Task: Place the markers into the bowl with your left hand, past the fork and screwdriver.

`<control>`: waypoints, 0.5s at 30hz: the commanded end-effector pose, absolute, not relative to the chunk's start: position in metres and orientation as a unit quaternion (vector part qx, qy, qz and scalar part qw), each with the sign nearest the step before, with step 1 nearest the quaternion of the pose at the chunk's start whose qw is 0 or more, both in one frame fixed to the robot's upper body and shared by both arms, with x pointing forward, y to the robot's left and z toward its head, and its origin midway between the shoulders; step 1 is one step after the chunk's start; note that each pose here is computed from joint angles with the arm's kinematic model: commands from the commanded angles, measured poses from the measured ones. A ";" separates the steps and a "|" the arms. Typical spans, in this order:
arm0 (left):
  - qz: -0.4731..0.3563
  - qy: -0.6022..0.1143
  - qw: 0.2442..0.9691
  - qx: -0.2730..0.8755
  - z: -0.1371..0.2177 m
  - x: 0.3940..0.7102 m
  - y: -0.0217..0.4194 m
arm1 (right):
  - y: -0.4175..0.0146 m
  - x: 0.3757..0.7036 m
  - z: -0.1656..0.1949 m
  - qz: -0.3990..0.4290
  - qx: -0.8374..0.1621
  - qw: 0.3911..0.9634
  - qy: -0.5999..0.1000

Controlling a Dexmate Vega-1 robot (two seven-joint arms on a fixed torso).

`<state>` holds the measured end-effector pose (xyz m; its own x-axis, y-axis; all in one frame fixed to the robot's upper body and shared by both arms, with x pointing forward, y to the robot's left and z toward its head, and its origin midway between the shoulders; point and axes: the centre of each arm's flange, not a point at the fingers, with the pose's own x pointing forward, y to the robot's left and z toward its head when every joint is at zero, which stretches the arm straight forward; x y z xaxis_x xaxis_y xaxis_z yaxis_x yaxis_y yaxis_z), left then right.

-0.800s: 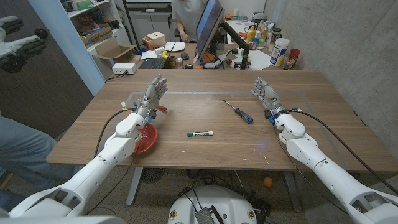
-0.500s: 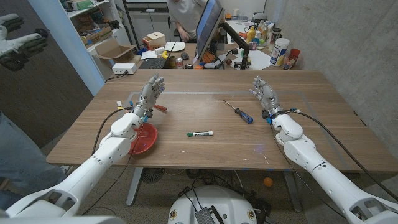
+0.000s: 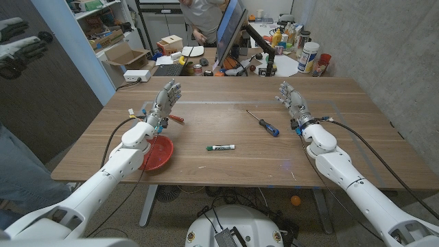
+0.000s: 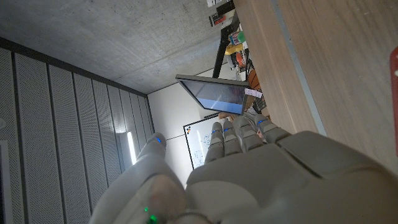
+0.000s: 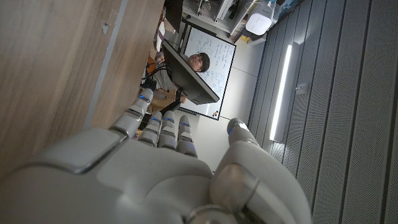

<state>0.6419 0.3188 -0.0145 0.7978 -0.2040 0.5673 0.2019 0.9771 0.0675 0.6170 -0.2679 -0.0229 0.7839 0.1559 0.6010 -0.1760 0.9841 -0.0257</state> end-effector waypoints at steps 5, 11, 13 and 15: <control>-0.114 -0.293 0.948 0.049 -0.010 0.636 0.317 | -0.274 0.596 -0.034 0.076 0.018 0.942 -0.326; -0.116 -0.295 0.942 0.107 0.002 0.626 0.316 | -0.275 0.589 -0.038 0.068 0.024 0.942 -0.328; -0.118 -0.292 0.940 0.129 0.006 0.623 0.315 | -0.274 0.588 -0.037 0.067 0.025 0.941 -0.331; -0.120 -0.291 0.938 0.146 0.009 0.620 0.315 | -0.274 0.587 -0.036 0.066 0.025 0.940 -0.335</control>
